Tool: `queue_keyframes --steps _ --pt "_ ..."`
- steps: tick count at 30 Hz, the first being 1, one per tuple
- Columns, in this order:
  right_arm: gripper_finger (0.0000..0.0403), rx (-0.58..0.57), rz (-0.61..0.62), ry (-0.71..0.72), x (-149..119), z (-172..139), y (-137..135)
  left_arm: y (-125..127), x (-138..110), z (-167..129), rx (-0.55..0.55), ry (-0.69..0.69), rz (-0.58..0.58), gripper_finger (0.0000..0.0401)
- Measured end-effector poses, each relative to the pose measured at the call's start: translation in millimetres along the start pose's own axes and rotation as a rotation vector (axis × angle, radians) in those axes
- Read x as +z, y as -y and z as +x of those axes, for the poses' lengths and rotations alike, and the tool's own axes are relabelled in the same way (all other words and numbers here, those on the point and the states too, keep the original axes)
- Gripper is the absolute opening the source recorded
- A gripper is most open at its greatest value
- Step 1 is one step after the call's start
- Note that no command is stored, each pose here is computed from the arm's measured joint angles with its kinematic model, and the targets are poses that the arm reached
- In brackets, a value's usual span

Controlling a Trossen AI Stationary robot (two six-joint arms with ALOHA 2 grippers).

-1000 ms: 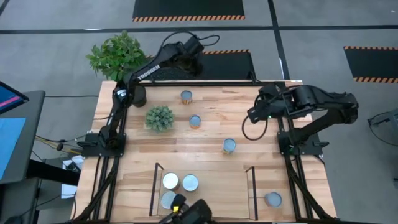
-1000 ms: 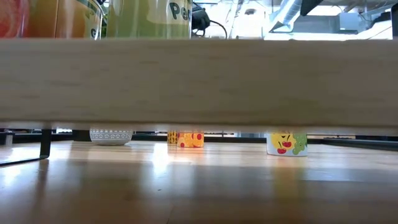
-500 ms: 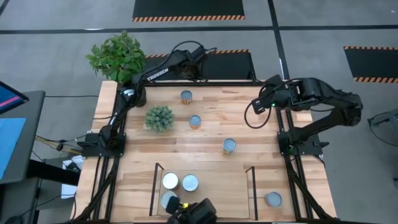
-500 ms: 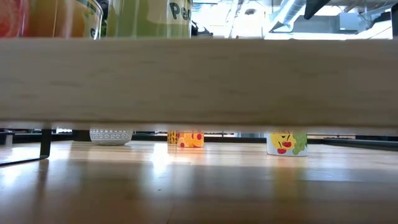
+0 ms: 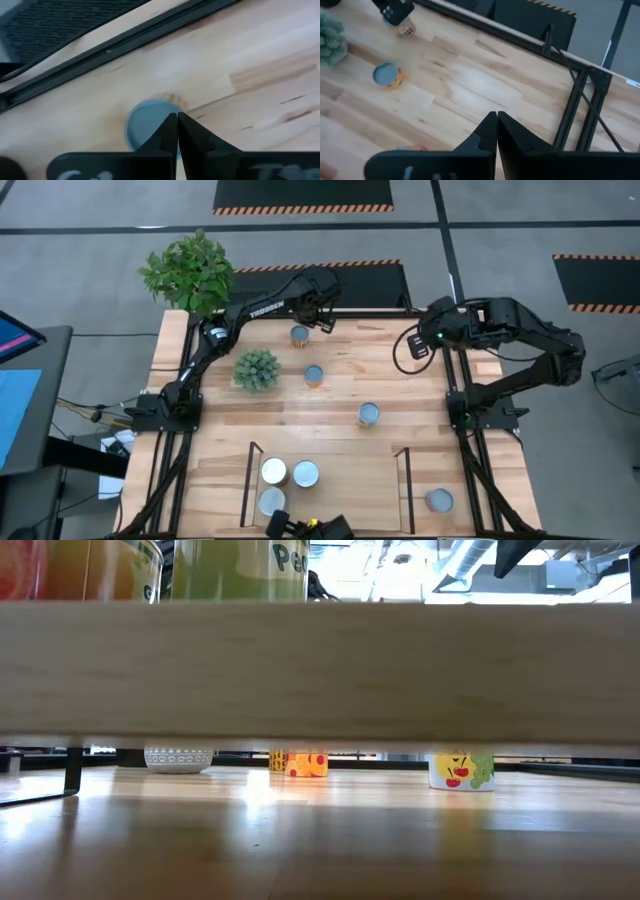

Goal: Pick and place cans onto a shelf
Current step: Move the can of black beans to the center

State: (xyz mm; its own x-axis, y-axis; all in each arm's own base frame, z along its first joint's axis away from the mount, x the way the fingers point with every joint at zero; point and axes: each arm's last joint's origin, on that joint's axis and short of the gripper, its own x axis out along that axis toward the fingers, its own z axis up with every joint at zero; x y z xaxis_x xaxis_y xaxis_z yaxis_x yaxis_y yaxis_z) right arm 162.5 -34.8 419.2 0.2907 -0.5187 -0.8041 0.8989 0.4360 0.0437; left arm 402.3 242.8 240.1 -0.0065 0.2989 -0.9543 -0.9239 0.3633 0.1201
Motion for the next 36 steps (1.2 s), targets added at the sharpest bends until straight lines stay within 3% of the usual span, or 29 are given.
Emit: queue_keyframes --steps 8,24,36 --pt "0.0038 0.0 -0.014 -0.005 0.5 0.5 0.4 -3.9 -13.7 19.0 0.106 -0.095 -0.009 0.0" --pt "0.0038 0.014 -0.031 -0.02 -0.2 0.3 -0.2 11.5 -22.6 35.6 0.048 -0.099 0.021 0.0" --pt "0.0038 0.015 -0.061 -0.02 -0.2 0.3 -0.2 31.1 -37.6 33.8 -0.036 -0.159 0.138 0.0"
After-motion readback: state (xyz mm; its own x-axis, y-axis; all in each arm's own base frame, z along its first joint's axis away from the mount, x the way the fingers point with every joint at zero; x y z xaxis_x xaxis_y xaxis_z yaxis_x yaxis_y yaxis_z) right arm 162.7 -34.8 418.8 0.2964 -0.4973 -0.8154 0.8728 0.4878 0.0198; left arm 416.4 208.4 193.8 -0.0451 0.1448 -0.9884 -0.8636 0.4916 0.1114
